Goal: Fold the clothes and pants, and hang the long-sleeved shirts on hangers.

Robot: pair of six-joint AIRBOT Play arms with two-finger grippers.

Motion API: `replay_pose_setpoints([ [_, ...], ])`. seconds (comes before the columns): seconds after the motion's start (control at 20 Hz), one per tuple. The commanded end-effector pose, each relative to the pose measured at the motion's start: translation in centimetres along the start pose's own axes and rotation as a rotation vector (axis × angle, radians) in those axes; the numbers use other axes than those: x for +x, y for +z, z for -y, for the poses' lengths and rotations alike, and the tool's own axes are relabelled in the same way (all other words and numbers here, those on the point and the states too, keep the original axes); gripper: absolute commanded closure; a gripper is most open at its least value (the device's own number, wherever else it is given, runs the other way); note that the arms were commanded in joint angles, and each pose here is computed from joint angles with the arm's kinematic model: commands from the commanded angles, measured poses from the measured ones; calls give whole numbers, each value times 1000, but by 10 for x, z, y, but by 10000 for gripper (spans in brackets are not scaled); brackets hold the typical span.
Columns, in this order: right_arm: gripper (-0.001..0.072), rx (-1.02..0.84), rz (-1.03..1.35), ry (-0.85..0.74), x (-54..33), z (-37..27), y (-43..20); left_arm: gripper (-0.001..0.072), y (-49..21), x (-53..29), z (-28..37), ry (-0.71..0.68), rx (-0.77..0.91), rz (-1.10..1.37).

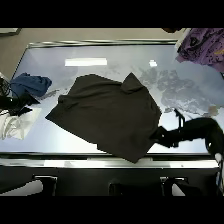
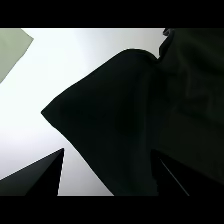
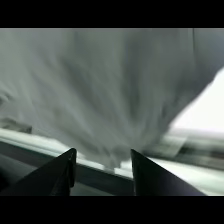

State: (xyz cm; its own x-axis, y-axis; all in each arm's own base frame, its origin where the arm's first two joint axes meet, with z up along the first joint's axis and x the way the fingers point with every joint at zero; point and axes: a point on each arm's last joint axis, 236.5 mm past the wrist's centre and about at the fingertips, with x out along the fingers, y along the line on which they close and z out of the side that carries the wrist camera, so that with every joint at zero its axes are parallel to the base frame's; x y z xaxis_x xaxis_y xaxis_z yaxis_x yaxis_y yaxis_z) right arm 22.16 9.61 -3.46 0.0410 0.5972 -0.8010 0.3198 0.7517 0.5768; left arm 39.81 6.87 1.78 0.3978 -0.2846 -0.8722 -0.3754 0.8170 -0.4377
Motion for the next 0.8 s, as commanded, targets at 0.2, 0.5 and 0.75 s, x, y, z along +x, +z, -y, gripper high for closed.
replay_pose_setpoints([
  [0.2, 288, 225, -11, 97, 51, 21, -56, 91, -9, 6, 2, -1, 6, -27],
  [0.5, 229, 181, -52, 51, 90, 10, -72, 91, -12, 6, 2, -1, -19, -41],
  [0.75, 598, 169, 22, 25, 107, 4, -55, 89, -17, 5, 2, 0, -62, -61],
])
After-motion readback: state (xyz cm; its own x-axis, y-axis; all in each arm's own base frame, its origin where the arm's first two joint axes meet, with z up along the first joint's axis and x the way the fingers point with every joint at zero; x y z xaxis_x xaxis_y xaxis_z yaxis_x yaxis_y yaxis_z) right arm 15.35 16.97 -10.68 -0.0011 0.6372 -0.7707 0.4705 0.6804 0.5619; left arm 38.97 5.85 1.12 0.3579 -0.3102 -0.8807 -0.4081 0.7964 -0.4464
